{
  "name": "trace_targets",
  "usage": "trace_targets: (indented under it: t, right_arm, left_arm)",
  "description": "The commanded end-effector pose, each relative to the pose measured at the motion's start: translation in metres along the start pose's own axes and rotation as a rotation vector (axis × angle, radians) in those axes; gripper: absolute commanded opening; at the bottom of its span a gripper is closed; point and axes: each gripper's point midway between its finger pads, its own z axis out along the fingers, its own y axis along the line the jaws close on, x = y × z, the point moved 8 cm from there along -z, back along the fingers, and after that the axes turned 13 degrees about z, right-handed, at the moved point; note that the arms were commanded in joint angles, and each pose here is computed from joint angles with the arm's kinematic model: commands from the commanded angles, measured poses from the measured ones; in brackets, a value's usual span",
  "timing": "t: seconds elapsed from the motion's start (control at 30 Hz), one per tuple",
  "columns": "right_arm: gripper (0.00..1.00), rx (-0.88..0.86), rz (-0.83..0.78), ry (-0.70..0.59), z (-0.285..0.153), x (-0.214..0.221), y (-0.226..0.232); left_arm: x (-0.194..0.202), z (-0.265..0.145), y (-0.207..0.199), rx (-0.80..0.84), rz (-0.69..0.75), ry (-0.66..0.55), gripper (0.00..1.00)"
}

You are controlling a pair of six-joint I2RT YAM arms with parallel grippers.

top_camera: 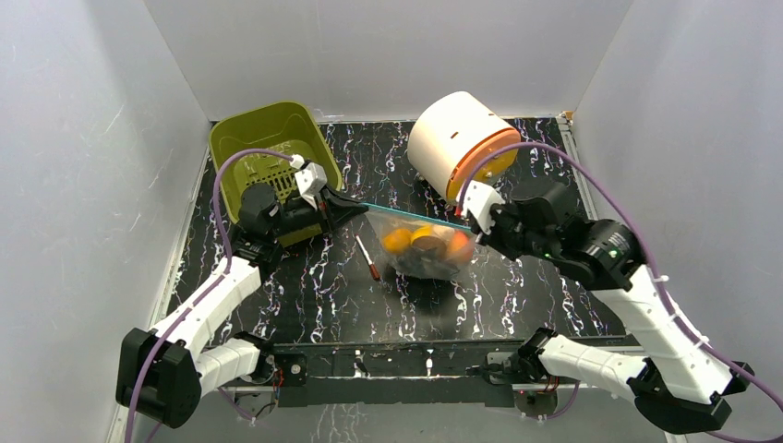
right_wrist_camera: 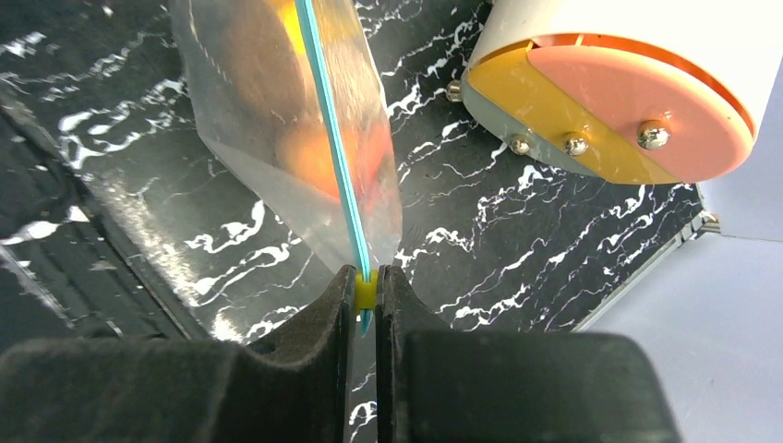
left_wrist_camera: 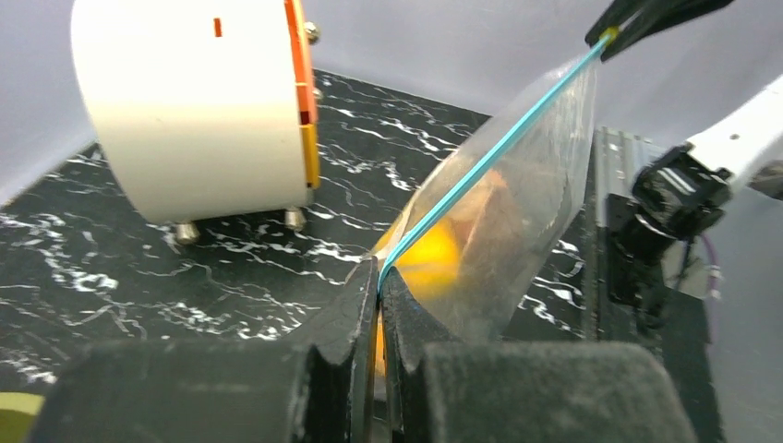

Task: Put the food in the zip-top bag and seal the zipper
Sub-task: Zip the zipper food storage bag at the center of the board, then place the zipper food storage bag at the center of the board.

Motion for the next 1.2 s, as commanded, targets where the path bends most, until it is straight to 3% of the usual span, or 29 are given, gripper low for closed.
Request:
trace_targets:
  t: [0.0,0.13,0.3,0.5,0.6,0.67,0.9,1.03,1.1,1.17]
  right_arm:
    - [0.00,0.001,0.062,0.002,-0.050,0.008,0.000]
    - [0.00,-0.107,0.121,-0.030,-0.052,0.009,0.014]
    - [0.00,-0.163,0.139,0.097,-0.023,0.023,0.022]
    - [0.00,0.035,0.071,0.280,0.017,0.022,-0.002]
    - [0.00,0.206,0.078,0.297,0.036,0.016,-0.019]
    - [0.00,0.233,0.103,0.294,0.054,0.014,-0.026]
    - [0.00,0.328,0.225,0.343,0.097,0.029,-0.053]
    - [0.08,0.395,0.264,0.377,0.101,0.038,-0.062]
    - [0.15,0.432,0.288,0.375,0.101,0.038,-0.065]
    - [0.31,0.472,0.308,0.372,0.101,0.038,-0.069]
  left_arm:
    - [-0.030,-0.008,0.003,0.022,-0.036,-0.042,0.00]
    - [-0.034,-0.018,-0.024,0.077,-0.164,-0.071,0.00]
    - [-0.015,-0.026,-0.050,0.123,-0.292,-0.017,0.00]
    - [0.015,-0.015,-0.041,0.088,-0.322,0.037,0.05]
    - [0.022,0.004,-0.019,0.045,-0.311,0.064,0.07]
    - [0.033,0.021,0.001,-0.001,-0.318,0.096,0.09]
    - [0.040,0.058,0.040,-0.069,-0.304,0.148,0.36]
    - [0.037,0.054,0.041,-0.117,-0.279,0.161,0.51]
    - [0.036,0.050,0.041,-0.144,-0.270,0.182,0.55]
    - [0.036,0.046,0.043,-0.187,-0.274,0.221,0.59]
